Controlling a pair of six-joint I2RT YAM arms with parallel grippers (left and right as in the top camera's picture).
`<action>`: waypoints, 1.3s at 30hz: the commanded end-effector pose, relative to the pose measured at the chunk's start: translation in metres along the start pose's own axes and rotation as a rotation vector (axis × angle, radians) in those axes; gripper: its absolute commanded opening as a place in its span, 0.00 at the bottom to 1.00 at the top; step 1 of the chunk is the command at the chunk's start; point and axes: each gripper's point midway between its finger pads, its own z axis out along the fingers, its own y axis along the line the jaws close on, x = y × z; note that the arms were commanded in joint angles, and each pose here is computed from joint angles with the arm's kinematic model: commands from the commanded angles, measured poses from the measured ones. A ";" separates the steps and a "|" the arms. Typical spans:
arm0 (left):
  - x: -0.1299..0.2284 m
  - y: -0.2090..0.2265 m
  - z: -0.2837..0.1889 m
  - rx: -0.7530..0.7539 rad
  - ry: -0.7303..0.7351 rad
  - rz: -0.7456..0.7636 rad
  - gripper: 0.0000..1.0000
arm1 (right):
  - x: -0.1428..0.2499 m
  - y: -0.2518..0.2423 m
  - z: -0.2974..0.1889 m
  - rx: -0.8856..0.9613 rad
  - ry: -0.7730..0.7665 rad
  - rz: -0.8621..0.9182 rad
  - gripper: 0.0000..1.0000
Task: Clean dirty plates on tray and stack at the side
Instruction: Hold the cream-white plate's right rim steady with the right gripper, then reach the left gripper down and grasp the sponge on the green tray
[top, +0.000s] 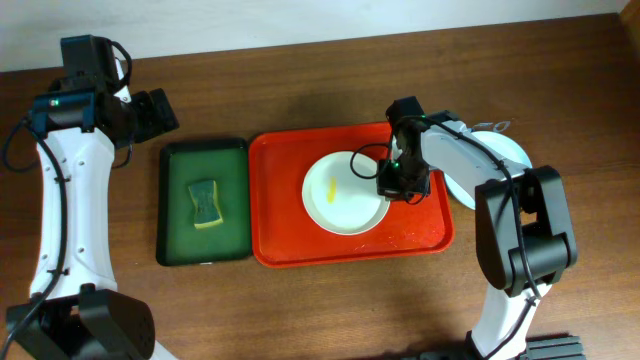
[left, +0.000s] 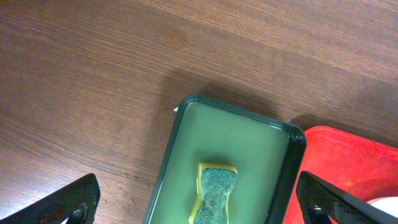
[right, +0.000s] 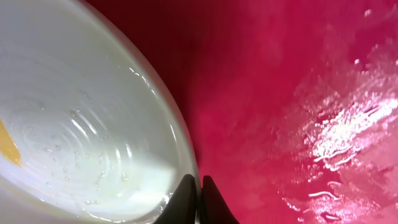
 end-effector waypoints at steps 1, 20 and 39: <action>-0.004 0.000 -0.005 0.000 -0.017 -0.006 0.99 | 0.006 0.003 0.002 -0.021 0.024 0.016 0.04; 0.119 -0.004 0.051 -0.033 0.373 0.164 0.71 | 0.001 0.004 0.002 -0.027 0.007 0.014 0.04; 0.158 -0.014 0.140 -0.062 0.324 0.184 0.60 | 0.001 0.004 0.002 -0.027 0.006 0.014 0.04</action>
